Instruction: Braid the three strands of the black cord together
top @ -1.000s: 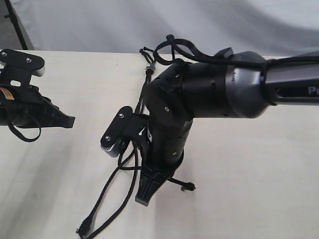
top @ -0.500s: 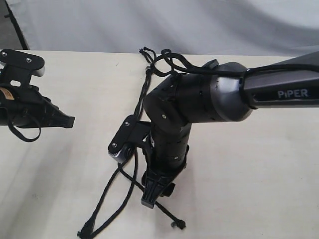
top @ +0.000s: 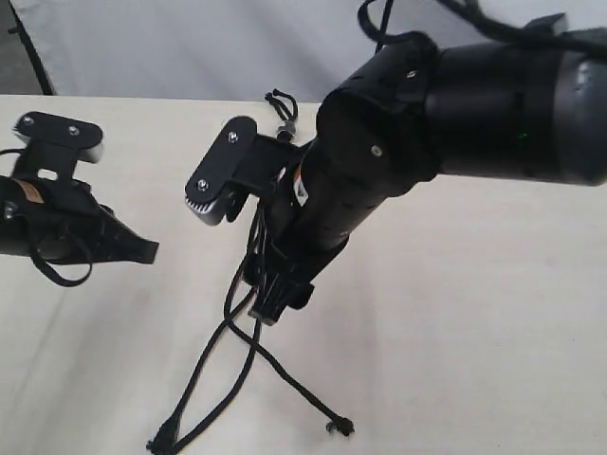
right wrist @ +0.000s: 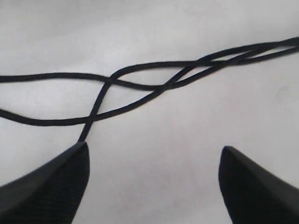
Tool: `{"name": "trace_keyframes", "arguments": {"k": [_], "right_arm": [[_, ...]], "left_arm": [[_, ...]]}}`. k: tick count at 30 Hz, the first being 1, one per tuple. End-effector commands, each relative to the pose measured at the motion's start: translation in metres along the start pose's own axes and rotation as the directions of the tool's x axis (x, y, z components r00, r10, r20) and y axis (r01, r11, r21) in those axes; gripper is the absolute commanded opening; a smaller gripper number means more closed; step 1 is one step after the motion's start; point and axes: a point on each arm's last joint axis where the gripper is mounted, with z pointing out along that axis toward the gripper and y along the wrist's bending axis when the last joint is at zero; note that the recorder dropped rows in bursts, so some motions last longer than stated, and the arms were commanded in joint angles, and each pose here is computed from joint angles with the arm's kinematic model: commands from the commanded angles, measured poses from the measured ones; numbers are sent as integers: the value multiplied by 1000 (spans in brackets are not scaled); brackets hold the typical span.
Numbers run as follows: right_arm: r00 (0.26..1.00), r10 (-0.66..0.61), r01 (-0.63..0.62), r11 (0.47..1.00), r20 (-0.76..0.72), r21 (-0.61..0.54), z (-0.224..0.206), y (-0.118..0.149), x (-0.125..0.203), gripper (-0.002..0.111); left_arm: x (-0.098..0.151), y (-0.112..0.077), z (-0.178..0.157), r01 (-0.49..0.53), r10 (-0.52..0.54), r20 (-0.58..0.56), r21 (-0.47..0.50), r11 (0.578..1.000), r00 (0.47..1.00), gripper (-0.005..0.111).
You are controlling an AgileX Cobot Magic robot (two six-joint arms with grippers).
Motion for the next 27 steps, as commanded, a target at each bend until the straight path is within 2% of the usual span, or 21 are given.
{"name": "trace_keyframes", "arguments": {"k": [1,5,8,11,13,20,22,25,27], "right_arm": [[995,83,-87,991,47,97,-19,-32,10,72],[970,232,-241,960,73,143,-20,-67,37,72],[946,308,-320,936,102,148,-10,-78,57,72],[937,328,-344,926,119,154,3,-77,74,72],[937,322,-341,927,139,153,11,-71,81,72],[934,313,-340,928,173,154,17,-66,86,72],[933,320,-344,927,164,149,18,-65,87,72],[931,334,-353,925,148,138,22,-61,93,72],[931,327,-349,926,159,140,24,-59,95,72]], "left_arm": [[8,-48,-7,-70,91,-132,151,986,987,0],[32,-85,-10,-162,210,-180,250,954,961,0],[47,-105,-12,-217,266,-138,292,931,954,0],[58,-124,-18,-281,335,-111,339,898,936,0],[58,-131,-19,-304,351,-79,351,886,933,0],[70,-132,6,-297,357,-144,324,898,923,2],[70,-132,9,-294,349,-135,317,902,927,14],[65,-132,10,-297,337,-85,305,905,938,39],[64,-133,10,-298,334,-75,303,905,940,47]]}}
